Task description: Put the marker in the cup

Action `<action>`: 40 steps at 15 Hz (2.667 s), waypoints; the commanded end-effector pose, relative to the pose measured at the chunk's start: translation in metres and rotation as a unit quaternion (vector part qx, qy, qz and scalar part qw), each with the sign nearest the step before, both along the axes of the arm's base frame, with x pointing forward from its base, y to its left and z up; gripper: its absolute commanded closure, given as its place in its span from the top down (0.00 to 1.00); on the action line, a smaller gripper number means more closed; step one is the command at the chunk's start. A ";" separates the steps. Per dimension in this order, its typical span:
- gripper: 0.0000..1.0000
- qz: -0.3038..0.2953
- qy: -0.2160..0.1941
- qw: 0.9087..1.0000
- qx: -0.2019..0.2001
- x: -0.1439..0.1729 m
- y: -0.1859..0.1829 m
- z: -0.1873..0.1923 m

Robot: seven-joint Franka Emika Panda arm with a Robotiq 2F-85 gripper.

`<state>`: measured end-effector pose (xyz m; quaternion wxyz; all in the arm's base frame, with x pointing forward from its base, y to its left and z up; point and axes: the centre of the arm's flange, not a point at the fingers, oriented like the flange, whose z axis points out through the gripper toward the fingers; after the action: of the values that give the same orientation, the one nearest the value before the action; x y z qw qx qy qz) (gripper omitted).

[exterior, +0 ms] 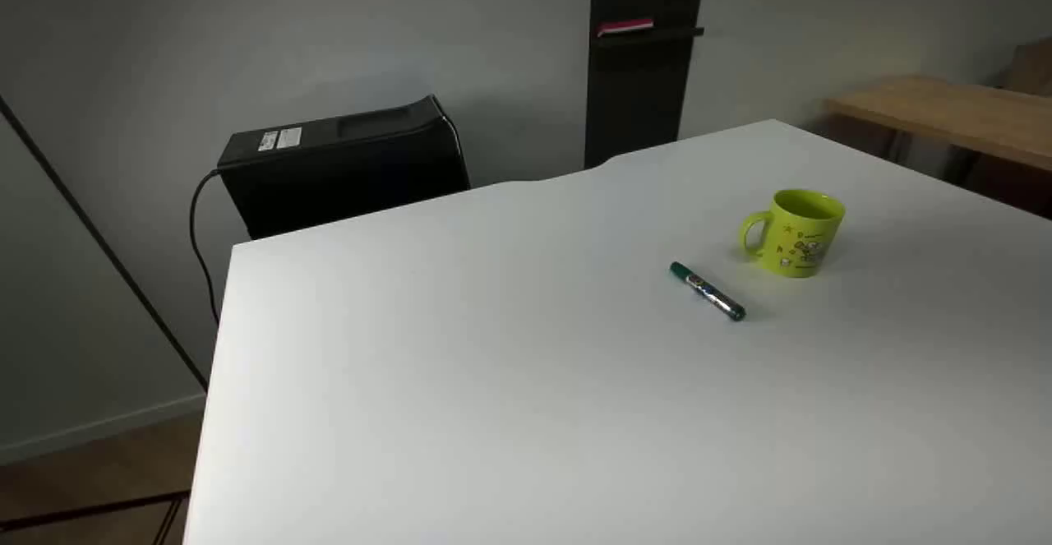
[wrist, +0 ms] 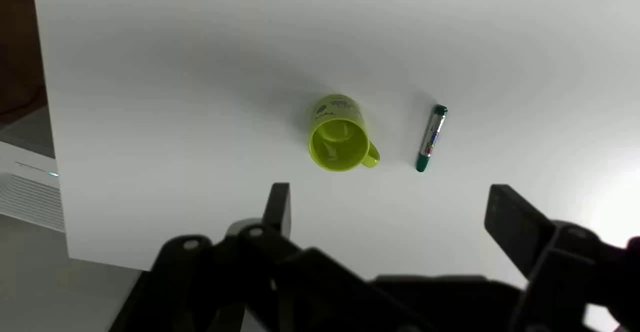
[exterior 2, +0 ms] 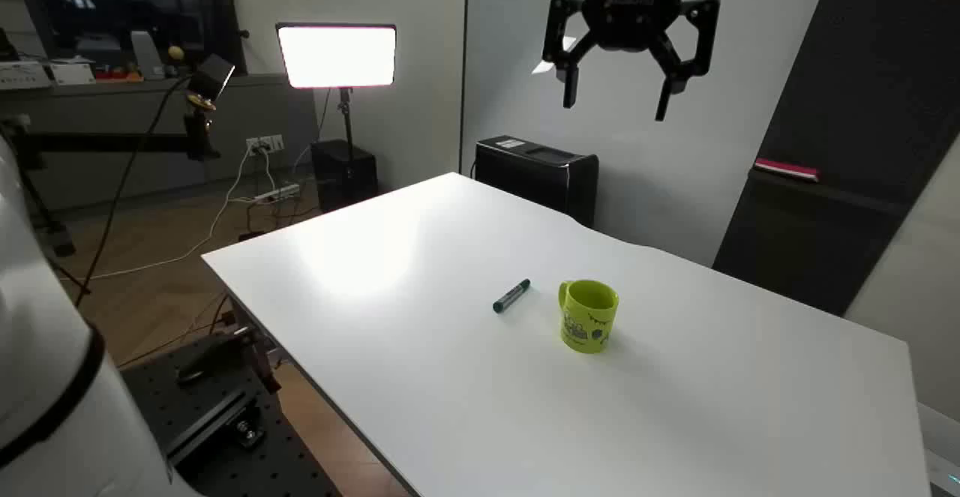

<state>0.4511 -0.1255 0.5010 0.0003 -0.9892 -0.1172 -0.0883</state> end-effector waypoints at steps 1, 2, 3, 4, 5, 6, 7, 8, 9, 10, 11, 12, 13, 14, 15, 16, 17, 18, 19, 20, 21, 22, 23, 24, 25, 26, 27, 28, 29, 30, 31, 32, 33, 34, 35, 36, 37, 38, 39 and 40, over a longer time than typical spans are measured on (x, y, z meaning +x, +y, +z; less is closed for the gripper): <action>1.00 0.000 0.000 1.000 0.000 0.000 0.000 0.000; 1.00 0.000 -0.001 1.000 0.000 0.000 0.000 0.000; 1.00 0.000 -0.001 1.000 0.000 0.000 0.000 0.001; 1.00 0.000 -0.002 1.000 0.000 0.000 0.000 0.001; 1.00 0.000 -0.002 1.000 0.000 0.000 0.000 0.001; 1.00 0.000 -0.002 1.000 0.000 0.000 0.000 0.001; 1.00 0.000 -0.002 1.000 0.000 0.000 0.000 0.001; 1.00 0.000 -0.002 1.000 0.000 0.000 0.000 0.001; 1.00 0.000 -0.002 1.000 0.000 0.000 0.000 0.001; 1.00 0.000 -0.002 1.000 0.000 0.000 0.000 0.001; 1.00 0.004 0.001 1.000 0.002 0.001 0.003 -0.003; 1.00 0.014 0.014 1.000 0.002 0.002 0.010 -0.016; 1.00 0.024 0.028 0.999 0.007 0.003 0.016 -0.029; 1.00 0.031 0.040 0.999 0.011 0.003 0.022 -0.043; 1.00 0.037 0.051 0.998 0.015 0.002 0.029 -0.059; 1.00 0.038 0.061 0.997 0.017 0.001 0.037 -0.075; 1.00 0.042 0.074 0.996 0.020 0.000 0.044 -0.090; 1.00 0.041 0.088 0.995 0.023 -0.001 0.052 -0.107; 1.00 0.042 0.102 0.993 0.028 -0.002 0.058 -0.122; 1.00 0.042 0.119 0.992 0.029 -0.003 0.064 -0.138; 1.00 0.041 0.130 0.990 0.029 -0.005 0.070 -0.152; 1.00 0.036 0.140 0.989 0.025 -0.006 0.078 -0.168; 1.00 0.027 0.144 0.989 0.020 -0.006 0.085 -0.183; 1.00 0.020 0.150 0.988 0.016 -0.006 0.092 -0.195; 1.00 0.007 0.153 0.988 0.012 -0.006 0.100 -0.208; 1.00 -0.007 0.155 0.988 0.006 -0.005 0.110 -0.219; 1.00 -0.017 0.160 0.987 0.005 -0.005 0.118 -0.229; 1.00 -0.030 0.165 0.986 0.002 -0.004 0.128 -0.238; 1.00 -0.033 0.168 0.985 0.001 -0.004 0.136 -0.246; 1.00 -0.038 0.167 0.985 -0.001 -0.002 0.145 -0.253; 1.00 -0.039 0.163 0.986 -0.004 0.001 0.154 -0.260; 1.00 -0.040 0.161 0.986 -0.003 0.004 0.161 -0.265; 1.00 -0.043 0.151 0.988 -0.002 0.009 0.168 -0.270; 1.00 -0.048 0.137 0.989 -0.004 0.016 0.173 -0.275; 1.00 -0.053 0.121 0.991 -0.003 0.024 0.177 -0.279; 1.00 -0.060 0.105 0.993 0.000 0.034 0.180 -0.282; 1.00 -0.066 0.090 0.994 0.003 0.044 0.182 -0.284; 1.00 -0.072 0.078 0.994 0.005 0.054 0.183 -0.286; 1.00 -0.077 0.069 0.995 0.007 0.062 0.184 -0.289; 1.00 -0.082 0.063 0.995 0.009 0.070 0.185 -0.292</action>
<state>0.4874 0.0523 0.2204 0.0140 -0.9979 -0.0626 -0.0064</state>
